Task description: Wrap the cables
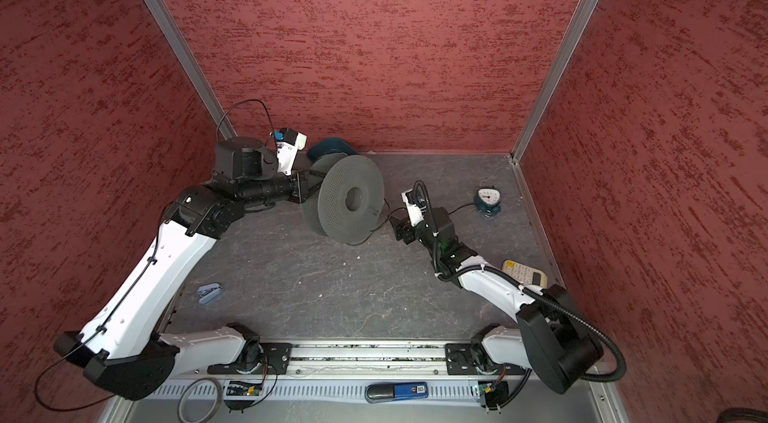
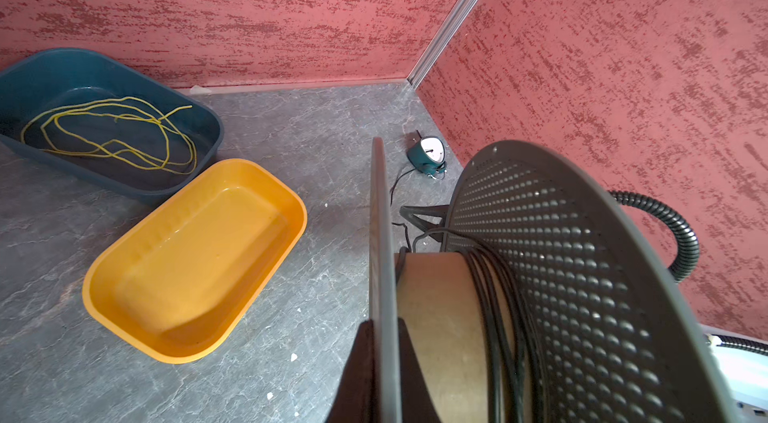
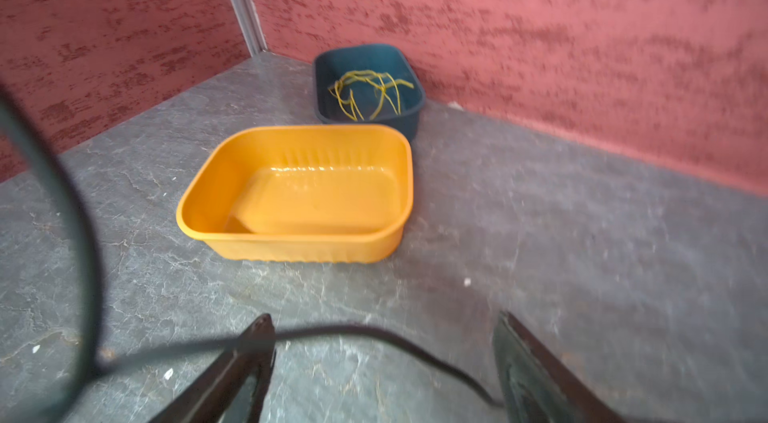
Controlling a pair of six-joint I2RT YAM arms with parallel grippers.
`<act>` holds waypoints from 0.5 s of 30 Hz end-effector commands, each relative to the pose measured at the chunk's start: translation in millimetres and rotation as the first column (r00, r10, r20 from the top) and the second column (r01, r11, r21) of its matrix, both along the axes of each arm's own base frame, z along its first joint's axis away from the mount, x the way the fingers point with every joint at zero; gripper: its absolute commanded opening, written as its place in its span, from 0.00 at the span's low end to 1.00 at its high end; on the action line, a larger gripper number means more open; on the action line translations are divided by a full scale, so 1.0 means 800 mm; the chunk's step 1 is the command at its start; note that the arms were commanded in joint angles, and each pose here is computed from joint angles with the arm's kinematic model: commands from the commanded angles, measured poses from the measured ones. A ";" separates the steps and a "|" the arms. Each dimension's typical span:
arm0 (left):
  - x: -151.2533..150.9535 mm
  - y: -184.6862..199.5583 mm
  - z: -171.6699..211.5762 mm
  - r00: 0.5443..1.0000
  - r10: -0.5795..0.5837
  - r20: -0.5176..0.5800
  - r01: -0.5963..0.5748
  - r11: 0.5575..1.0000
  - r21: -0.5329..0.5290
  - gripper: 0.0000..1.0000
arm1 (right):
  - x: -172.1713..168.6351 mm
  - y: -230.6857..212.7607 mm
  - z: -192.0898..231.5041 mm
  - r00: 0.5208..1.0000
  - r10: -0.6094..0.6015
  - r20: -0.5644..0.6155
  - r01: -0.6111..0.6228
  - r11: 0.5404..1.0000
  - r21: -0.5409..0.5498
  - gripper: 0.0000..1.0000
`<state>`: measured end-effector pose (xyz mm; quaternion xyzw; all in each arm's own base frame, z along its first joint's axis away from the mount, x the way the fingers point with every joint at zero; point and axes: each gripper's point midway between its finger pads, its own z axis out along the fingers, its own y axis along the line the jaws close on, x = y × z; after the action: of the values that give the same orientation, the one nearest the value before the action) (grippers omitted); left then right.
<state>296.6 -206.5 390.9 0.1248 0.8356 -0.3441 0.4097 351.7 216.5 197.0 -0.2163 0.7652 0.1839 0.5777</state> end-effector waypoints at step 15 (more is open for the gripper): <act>-0.003 0.132 0.081 0.950 0.299 0.089 -0.271 0.932 -0.240 0.00 | 0.008 -0.068 -0.034 0.951 -0.290 -0.111 0.288 0.957 -0.033 0.00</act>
<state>306.4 -125.0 408.8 -0.0014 0.8243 -0.3545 0.4414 360.2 199.0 187.7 -0.1710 0.7889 0.1469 0.5716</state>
